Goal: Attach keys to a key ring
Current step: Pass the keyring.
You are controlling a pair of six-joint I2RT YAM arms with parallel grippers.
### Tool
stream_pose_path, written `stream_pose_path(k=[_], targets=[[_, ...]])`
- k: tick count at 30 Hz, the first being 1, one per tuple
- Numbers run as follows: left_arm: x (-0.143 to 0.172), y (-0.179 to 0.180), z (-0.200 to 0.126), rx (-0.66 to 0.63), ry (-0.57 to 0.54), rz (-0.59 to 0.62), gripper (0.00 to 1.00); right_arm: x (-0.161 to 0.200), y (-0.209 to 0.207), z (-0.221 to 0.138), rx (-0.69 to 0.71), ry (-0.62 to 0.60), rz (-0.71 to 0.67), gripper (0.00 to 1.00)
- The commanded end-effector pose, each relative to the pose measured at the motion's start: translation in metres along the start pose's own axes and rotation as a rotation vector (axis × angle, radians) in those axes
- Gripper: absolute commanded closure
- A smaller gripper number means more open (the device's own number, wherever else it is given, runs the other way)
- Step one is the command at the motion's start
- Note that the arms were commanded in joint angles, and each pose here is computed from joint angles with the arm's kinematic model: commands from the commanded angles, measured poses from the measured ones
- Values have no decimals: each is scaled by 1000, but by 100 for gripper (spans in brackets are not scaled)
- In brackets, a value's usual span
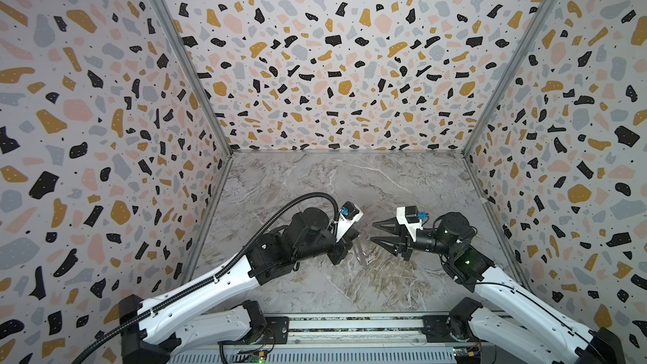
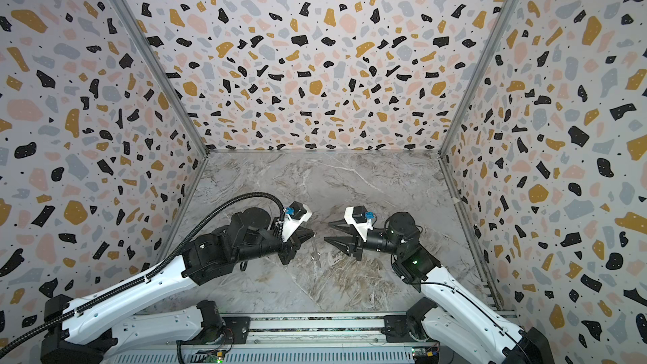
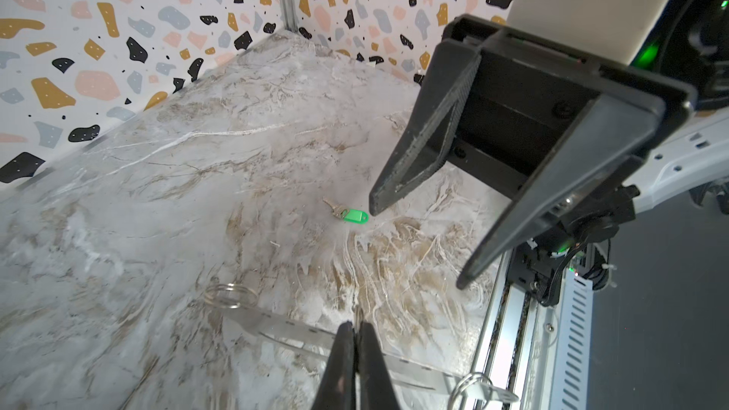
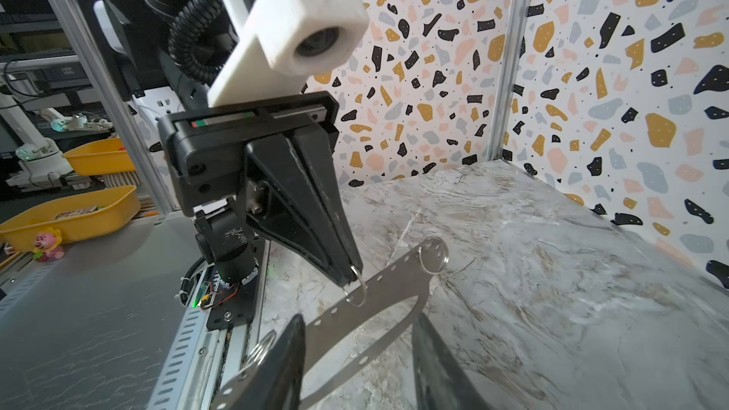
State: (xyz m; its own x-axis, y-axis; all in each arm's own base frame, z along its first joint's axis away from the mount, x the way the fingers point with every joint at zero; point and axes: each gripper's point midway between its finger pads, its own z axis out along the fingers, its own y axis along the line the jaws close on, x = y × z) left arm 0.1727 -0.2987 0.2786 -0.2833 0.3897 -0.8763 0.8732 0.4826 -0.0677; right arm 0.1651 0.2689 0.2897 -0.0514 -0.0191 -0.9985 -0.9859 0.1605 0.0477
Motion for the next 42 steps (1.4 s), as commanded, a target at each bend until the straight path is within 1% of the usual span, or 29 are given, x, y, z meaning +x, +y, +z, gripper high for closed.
stream_pose_path(k=[1,6,13,16,22,27,36,40,42], targets=[[-5,-10,-7,48,24,89,100,-4,2,1,-17,25,-9,59],[2,-16,-5,96,76,177,100,4,10,5,-90,49,10,63],[7,-15,-3,98,129,227,100,11,20,11,-156,63,19,67],[8,-16,0,108,138,235,100,15,24,16,-175,72,22,68],[5,-21,2,131,114,244,100,23,26,27,-188,93,30,73],[6,-22,3,143,116,243,100,22,24,28,-179,85,24,77],[11,-27,7,175,125,239,100,17,22,29,-166,71,14,81],[11,-29,9,184,123,235,100,17,23,29,-172,70,15,87],[10,-29,9,185,116,234,100,17,23,29,-174,69,15,92]])
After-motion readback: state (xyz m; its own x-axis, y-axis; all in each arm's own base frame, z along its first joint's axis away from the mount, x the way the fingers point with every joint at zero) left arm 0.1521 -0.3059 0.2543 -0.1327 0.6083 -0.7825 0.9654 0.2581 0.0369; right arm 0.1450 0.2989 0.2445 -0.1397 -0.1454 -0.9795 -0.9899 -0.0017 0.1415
